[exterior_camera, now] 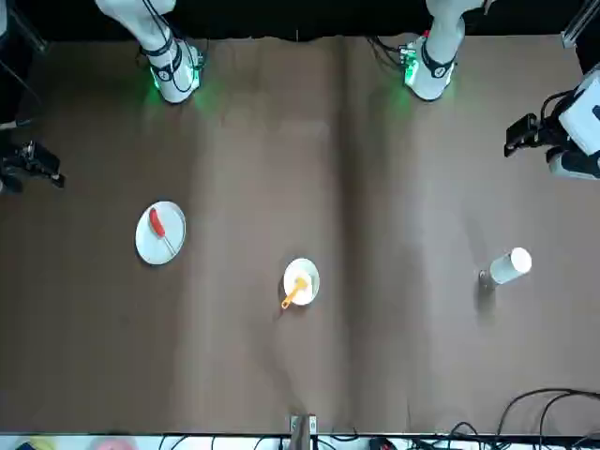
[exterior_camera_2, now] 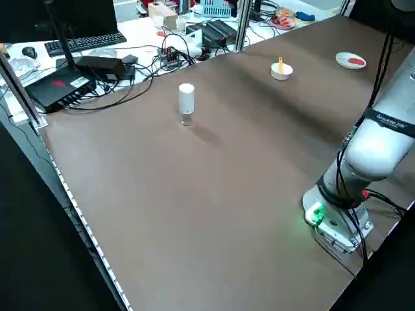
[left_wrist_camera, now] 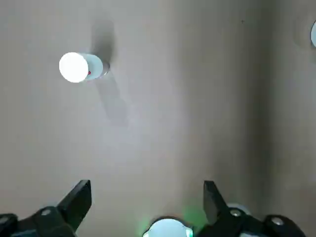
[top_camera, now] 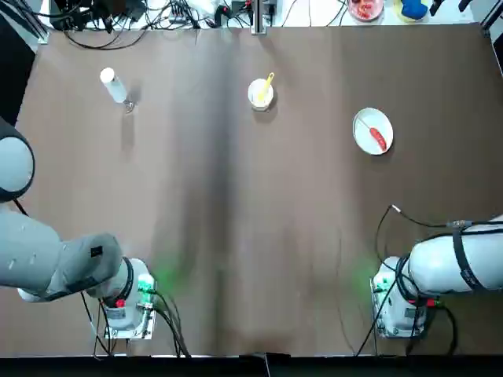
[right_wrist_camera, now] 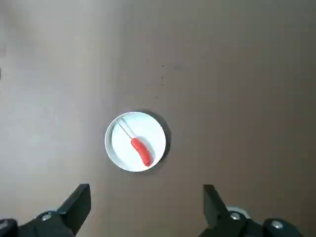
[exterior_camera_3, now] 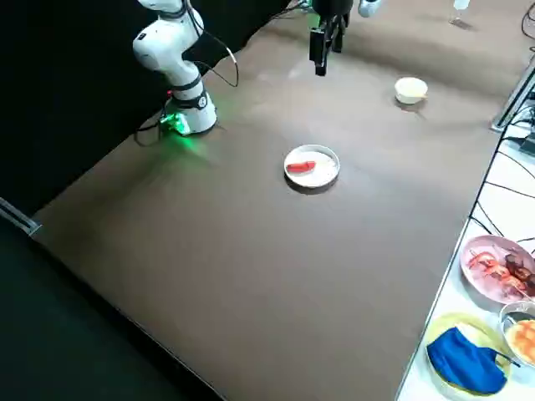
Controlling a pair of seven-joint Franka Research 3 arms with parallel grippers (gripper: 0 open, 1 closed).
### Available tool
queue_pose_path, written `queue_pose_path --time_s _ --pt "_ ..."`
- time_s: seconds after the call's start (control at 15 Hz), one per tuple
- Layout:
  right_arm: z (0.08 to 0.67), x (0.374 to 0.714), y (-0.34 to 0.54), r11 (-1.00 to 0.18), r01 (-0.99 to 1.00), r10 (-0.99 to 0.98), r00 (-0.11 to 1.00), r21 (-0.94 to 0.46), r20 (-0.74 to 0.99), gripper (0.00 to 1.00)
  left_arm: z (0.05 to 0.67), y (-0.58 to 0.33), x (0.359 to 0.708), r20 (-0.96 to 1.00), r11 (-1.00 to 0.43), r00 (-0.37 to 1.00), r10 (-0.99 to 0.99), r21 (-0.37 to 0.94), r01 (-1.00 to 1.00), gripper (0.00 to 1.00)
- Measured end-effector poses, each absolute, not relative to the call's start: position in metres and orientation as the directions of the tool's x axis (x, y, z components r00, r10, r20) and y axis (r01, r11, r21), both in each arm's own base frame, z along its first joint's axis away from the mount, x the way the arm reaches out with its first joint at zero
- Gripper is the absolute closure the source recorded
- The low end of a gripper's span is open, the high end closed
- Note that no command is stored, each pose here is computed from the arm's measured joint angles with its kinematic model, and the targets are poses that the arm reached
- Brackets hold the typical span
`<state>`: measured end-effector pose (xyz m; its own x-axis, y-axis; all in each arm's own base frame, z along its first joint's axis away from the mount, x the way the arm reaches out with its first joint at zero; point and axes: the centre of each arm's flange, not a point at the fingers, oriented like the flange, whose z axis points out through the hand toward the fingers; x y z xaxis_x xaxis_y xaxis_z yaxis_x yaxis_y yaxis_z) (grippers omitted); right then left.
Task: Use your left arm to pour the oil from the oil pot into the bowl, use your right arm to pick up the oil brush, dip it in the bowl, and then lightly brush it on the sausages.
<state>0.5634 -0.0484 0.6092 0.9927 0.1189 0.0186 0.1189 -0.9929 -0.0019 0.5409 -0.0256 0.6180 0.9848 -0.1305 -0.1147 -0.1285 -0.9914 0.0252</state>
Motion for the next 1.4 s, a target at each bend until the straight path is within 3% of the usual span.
queue_pose_path --time_s 0.67,1.2,1.4 --pt "0.588 0.578 -0.042 -0.992 0.128 0.128 0.992 -0.005 0.01 0.0 0.604 -0.012 0.548 -0.138 -0.992 0.983 -0.123 0.032 -0.12 0.0" --pt "0.577 0.586 -0.044 -0.992 0.123 0.122 0.992 -0.004 0.007 0.0 0.588 0.051 0.554 -0.106 -0.853 0.849 -0.517 0.138 -0.503 0.0" --pt "0.57 0.589 -0.045 -0.993 0.121 0.121 0.993 -0.004 -0.002 0.0 0.585 0.061 0.563 -0.045 -0.81 0.813 -0.58 0.143 -0.569 0.0"
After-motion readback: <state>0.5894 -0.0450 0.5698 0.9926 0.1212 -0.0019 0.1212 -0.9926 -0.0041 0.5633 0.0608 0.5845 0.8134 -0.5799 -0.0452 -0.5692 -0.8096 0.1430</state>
